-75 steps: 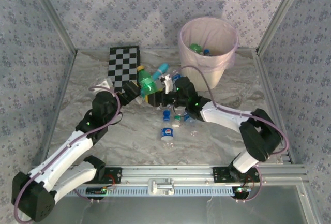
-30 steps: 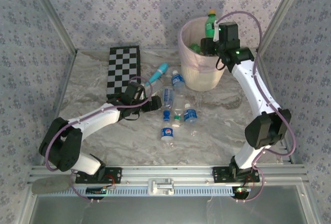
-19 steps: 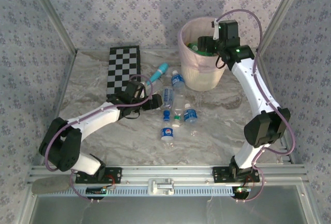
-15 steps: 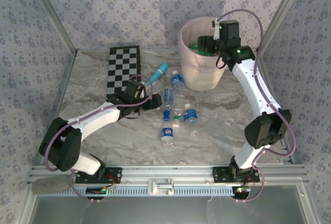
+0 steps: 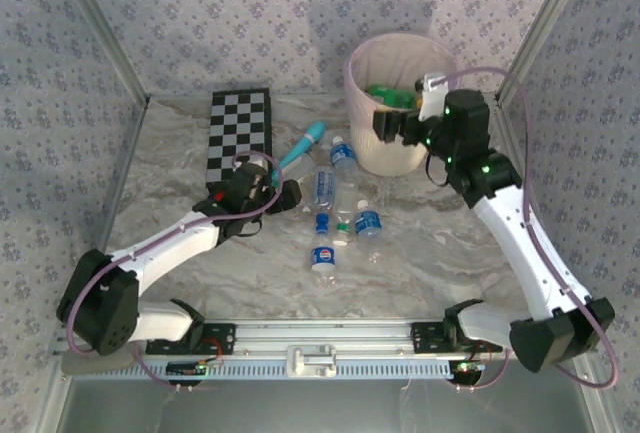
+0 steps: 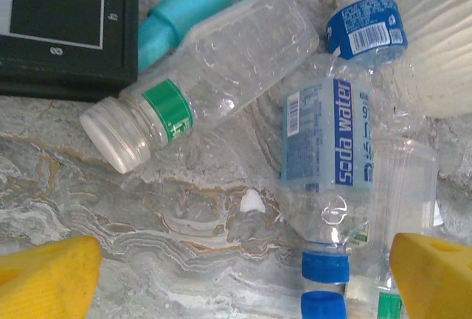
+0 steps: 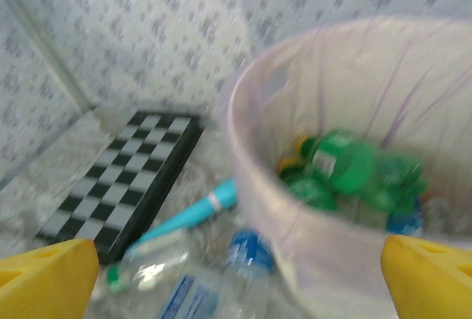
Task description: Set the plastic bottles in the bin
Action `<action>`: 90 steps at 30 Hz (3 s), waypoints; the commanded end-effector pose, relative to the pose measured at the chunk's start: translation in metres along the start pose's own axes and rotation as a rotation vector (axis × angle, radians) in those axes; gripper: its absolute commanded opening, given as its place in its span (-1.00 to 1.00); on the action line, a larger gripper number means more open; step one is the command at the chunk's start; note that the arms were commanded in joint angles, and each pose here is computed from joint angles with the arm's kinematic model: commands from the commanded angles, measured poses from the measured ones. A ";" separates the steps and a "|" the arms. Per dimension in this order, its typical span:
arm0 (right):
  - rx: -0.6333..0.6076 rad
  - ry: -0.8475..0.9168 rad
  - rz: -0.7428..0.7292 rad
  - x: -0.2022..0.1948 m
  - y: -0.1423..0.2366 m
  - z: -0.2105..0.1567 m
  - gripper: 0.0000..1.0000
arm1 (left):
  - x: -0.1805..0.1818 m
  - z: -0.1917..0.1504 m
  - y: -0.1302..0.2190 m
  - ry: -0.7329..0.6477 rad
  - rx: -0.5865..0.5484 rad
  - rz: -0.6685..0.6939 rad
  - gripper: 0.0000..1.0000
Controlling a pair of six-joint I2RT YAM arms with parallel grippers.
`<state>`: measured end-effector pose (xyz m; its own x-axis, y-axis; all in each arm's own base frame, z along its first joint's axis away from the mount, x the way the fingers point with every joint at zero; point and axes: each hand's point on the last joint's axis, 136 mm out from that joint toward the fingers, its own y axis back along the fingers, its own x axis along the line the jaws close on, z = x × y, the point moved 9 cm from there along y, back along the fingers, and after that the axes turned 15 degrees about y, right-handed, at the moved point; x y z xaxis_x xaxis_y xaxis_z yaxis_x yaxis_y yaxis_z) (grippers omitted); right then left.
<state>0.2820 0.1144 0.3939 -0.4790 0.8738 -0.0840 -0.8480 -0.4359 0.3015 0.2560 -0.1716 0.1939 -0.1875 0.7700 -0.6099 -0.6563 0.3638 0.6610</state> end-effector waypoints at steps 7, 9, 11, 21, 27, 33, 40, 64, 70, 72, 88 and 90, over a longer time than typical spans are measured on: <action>0.170 -0.158 0.117 0.057 0.004 -0.110 1.00 | -0.008 0.002 -0.001 0.053 -0.016 -0.048 1.00; 0.208 -0.203 0.107 0.063 0.007 -0.131 1.00 | -0.012 0.001 -0.005 0.058 0.008 -0.060 1.00; 0.267 -0.247 0.087 0.069 0.010 -0.156 1.00 | -0.017 0.001 -0.009 0.059 0.032 -0.069 1.00; 0.475 -0.293 0.013 0.081 0.006 -0.224 1.00 | -0.033 -0.006 -0.022 0.067 0.112 -0.093 1.00; 0.591 -0.216 -0.011 0.088 -0.011 -0.240 0.91 | -0.031 -0.012 -0.025 0.072 0.120 -0.086 1.00; 0.693 -0.148 -0.006 0.097 -0.029 -0.250 0.82 | -0.027 -0.013 -0.026 0.065 0.111 -0.074 1.00; 0.809 -0.083 -0.015 0.108 -0.042 -0.268 0.64 | -0.027 -0.009 -0.029 0.035 0.105 -0.056 1.00; 0.563 -0.140 0.008 0.086 -0.007 -0.205 -0.14 | -0.017 0.014 -0.022 0.088 -0.016 -0.045 1.00; 0.424 -0.227 0.034 0.064 0.012 -0.178 -0.17 | -0.012 0.014 -0.018 0.118 -0.060 -0.063 1.00; 0.369 -0.249 0.037 0.056 0.021 -0.168 -0.17 | -0.009 0.015 -0.014 0.123 -0.081 -0.060 1.00; 0.017 -0.197 0.009 0.002 0.045 -0.056 -0.18 | 0.005 0.018 0.013 0.089 -0.167 -0.009 1.00; -0.007 -0.178 0.014 -0.001 0.044 -0.044 -0.18 | 0.009 0.016 0.014 0.093 -0.165 -0.001 1.00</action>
<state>0.2313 0.0831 0.3414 -0.3877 0.9115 0.1371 -0.8377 -0.4105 0.3602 0.2614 -0.1596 0.2072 -0.2307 0.6984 -0.6775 -0.7607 0.3047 0.5731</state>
